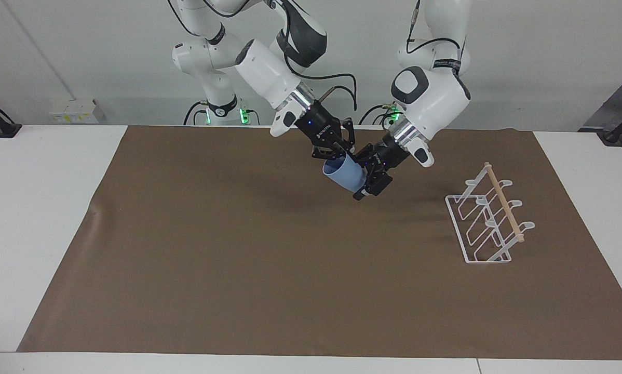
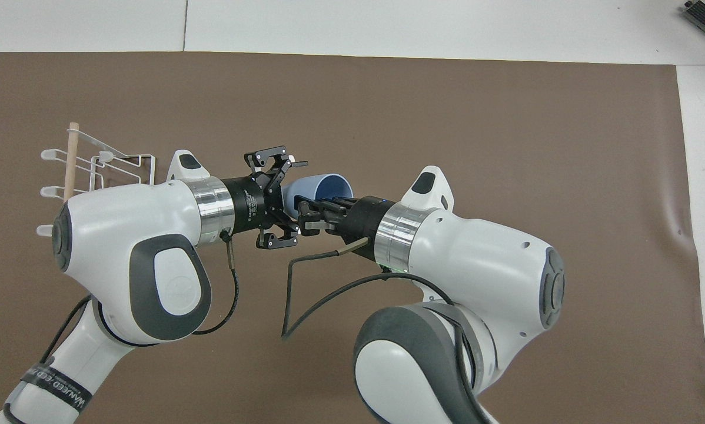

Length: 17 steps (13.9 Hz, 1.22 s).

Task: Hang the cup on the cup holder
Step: 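Grasp the blue cup with the left gripper beside the right gripper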

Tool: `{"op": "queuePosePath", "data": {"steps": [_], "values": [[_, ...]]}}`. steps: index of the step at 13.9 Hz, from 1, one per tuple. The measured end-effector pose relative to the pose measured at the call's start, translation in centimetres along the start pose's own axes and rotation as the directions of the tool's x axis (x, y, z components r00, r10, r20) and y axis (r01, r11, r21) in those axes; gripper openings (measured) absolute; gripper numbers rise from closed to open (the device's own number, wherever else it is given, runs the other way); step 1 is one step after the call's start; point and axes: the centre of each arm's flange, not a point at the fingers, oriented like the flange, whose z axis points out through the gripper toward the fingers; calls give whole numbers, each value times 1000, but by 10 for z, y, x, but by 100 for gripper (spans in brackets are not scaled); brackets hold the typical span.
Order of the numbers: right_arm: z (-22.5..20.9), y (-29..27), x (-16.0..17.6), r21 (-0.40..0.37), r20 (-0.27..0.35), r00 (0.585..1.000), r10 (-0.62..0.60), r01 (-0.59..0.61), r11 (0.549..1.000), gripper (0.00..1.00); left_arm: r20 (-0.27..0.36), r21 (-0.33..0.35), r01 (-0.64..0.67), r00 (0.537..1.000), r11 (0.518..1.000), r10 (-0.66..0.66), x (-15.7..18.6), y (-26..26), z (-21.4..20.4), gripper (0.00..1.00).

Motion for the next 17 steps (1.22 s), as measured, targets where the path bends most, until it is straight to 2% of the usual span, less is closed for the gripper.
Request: {"op": "queuePosePath", "data": {"steps": [1, 2, 3, 4, 9, 11, 17], "values": [[0, 0, 0, 0, -1, 1000, 0, 0, 1000, 6, 0, 0, 0, 1000, 1000, 0, 0, 0, 0, 100], [-1, 1, 2, -2, -10, 1000, 1, -1, 1000, 6, 0, 1, -1, 1000, 1000, 1, -1, -1, 1, 90], [-2, 2, 3, -4, -17, 1000, 2, -2, 1000, 6, 1, 5, -13, 1000, 1000, 13, -1, -2, 2, 76], [-2, 0, 3, -1, -16, 1000, -1, 1, 1000, 6, -1, 6, -25, 1000, 1000, 25, 0, -2, 3, 68], [-2, 0, 3, -1, -16, 1000, -1, 1, 1000, 6, -1, 7, -39, 999, 999, 39, 0, -2, 3, 67], [-1, -1, 1, 1, -10, 1000, 0, 0, 1000, 22, -1, 6, -40, 999, 999, 40, 0, -2, 3, 66], [-1, 0, 2, 1, -12, 1000, 4, -4, 1000, 92, -2, 3, -38, 999, 999, 38, 1, -1, 2, 66]]}}
